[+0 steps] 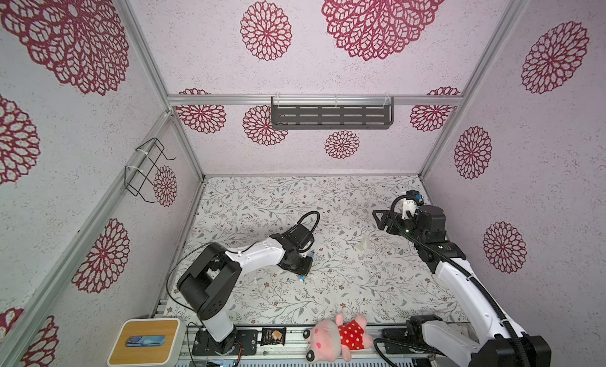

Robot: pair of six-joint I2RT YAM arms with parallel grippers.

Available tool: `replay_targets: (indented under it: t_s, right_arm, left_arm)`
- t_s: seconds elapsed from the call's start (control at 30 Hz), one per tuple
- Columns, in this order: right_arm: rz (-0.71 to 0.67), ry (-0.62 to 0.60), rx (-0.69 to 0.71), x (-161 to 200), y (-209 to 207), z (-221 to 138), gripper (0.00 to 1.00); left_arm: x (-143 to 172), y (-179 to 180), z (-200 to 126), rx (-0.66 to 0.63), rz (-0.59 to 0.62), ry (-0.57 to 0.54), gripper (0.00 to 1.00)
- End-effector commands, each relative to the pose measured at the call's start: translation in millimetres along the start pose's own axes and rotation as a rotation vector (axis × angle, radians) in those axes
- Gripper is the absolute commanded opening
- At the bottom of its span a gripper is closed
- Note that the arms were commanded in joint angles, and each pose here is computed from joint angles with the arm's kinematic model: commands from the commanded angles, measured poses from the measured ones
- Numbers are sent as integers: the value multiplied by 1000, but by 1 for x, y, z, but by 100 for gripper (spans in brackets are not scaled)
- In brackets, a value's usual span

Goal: Insert pens into pen caps
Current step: Pick up a pen from the center of the table.

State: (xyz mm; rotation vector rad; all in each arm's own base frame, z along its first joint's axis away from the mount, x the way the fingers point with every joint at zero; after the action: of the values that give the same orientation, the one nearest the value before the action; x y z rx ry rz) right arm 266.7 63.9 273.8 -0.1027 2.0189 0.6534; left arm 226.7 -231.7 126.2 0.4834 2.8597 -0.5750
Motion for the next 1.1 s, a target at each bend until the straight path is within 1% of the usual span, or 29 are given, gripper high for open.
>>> replay_targets:
  t_s: [0.0, 0.07, 0.17, 0.27, 0.37, 0.47, 0.57, 0.7, 0.8, 0.97, 1.07]
  right_arm:
    - [-60, -67, -286, -17, 30, -8, 87]
    - [-61, -77, -315, -17, 33, -11, 88]
    - [-97, -79, -399, -15, 43, -17, 90]
    - [-128, -48, -516, -12, 57, -18, 91]
    - [-156, 1, -626, -6, 72, -16, 91]
    - [-190, 56, -687, 1, 87, -10, 90]
    - [-220, 95, -699, 8, 98, -1, 90]
    - [-222, 118, -694, 9, 104, 12, 89]
    - [-217, 128, -721, 11, 110, 20, 87]
    - [-213, 144, -753, 13, 121, 32, 82]
    - [-189, 128, -769, 10, 126, 36, 78]
  left_arm:
    - [-21, -19, -35, 173, 25, -190, 0]
    - [-25, -19, -51, 230, 12, -252, 0]
    - [-31, -20, -76, 324, -5, -350, 0]
    - [-36, -24, -97, 397, -3, -433, 0]
    - [-41, -28, -109, 449, 10, -486, 0]
    - [-45, -33, -116, 492, 7, -503, 0]
    - [-48, -38, -121, 534, 13, -520, 0]
    - [-49, -41, -126, 575, 15, -532, 0]
    - [-49, -44, -128, 590, 14, -537, 0]
    - [-47, -49, -130, 597, 27, -545, 0]
    - [-46, -51, -129, 603, 31, -538, 0]
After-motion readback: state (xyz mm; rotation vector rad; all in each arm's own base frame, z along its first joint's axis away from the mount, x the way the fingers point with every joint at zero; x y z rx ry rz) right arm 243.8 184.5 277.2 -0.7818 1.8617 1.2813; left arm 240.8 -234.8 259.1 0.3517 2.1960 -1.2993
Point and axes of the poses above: each gripper's point midway between its finger pads, its own z axis out along the fingers, its own y axis along the line the jaws close on, x = y × z, the point moved 9 cm from there along -z, back along the fingers, and after that the axes turned 7 degrees about -z, right-handed, at the moved point
